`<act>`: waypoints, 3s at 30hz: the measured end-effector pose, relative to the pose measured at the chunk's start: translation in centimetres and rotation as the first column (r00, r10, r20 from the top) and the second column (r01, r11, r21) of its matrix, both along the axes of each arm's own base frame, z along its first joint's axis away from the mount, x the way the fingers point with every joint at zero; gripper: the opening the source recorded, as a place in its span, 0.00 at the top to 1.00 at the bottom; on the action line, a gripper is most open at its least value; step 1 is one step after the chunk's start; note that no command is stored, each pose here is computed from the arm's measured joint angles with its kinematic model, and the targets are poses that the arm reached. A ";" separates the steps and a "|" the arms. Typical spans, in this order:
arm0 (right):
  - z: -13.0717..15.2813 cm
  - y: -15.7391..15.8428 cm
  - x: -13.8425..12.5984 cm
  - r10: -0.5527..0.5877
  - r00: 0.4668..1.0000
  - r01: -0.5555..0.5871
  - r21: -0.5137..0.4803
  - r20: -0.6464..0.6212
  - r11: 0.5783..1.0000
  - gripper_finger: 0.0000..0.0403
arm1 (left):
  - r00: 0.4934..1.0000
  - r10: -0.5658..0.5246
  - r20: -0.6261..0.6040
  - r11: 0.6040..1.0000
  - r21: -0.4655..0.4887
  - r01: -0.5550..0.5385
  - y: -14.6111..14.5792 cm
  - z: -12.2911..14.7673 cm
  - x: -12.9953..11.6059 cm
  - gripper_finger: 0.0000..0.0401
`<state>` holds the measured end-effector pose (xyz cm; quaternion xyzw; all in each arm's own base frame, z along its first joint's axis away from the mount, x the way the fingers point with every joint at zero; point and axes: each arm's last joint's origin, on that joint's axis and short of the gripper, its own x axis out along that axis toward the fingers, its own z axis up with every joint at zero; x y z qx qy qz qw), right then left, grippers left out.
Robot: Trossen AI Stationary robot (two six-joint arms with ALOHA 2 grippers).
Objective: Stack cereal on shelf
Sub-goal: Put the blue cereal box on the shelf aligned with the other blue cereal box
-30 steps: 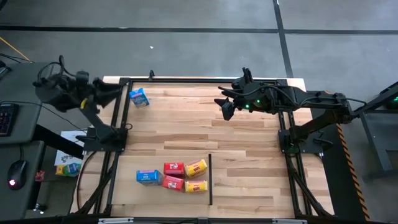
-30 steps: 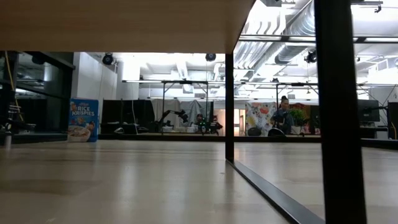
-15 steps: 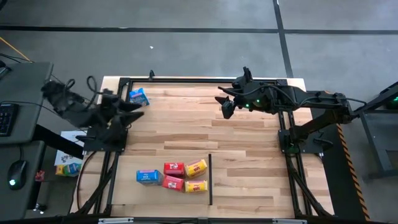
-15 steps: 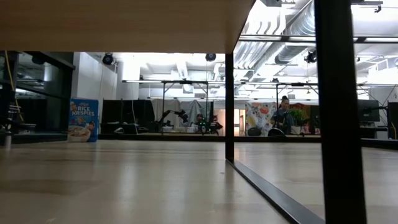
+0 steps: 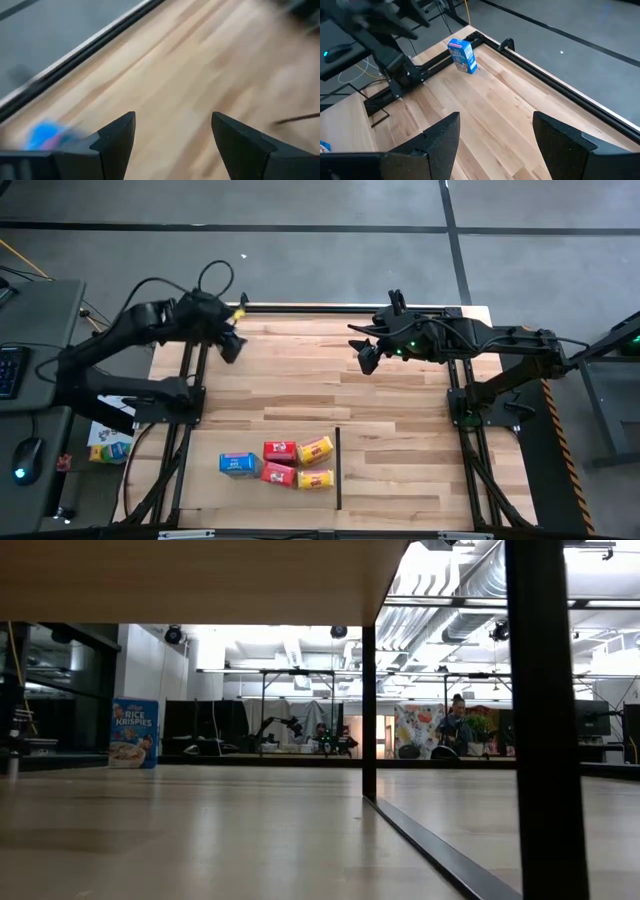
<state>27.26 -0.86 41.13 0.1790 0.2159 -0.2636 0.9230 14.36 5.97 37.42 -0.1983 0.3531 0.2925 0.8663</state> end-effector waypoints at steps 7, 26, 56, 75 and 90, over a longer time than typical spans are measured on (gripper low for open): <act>-0.2 0.0 -0.1 -0.003 1.000 0.003 -0.003 -0.020 1.000 0.40 | 0.935 0.057 -0.350 0.998 0.010 -0.057 4.0 -2.1 -1.9 0.37; -0.3 0.0 -0.2 -0.004 0.999 0.004 -0.004 -0.036 1.000 0.40 | 0.724 -0.067 -0.686 0.984 -0.167 -0.068 14.2 -9.4 -0.1 0.24; -1.2 0.0 0.7 -0.018 0.997 0.018 -0.006 -0.074 1.000 0.40 | 0.551 -0.196 -0.811 0.948 -0.301 -0.106 16.7 -14.4 1.1 0.23; -1.2 0.0 0.7 -0.015 0.997 0.015 -0.009 -0.076 1.000 0.40 | 0.578 -0.167 -0.799 0.939 -0.307 -0.153 15.1 -14.4 2.8 0.23; -1.2 -0.1 0.7 -0.028 0.997 0.027 -0.018 -0.076 0.999 0.40 | 0.495 -0.174 -0.851 0.921 -0.319 -0.224 13.8 -17.4 1.6 0.41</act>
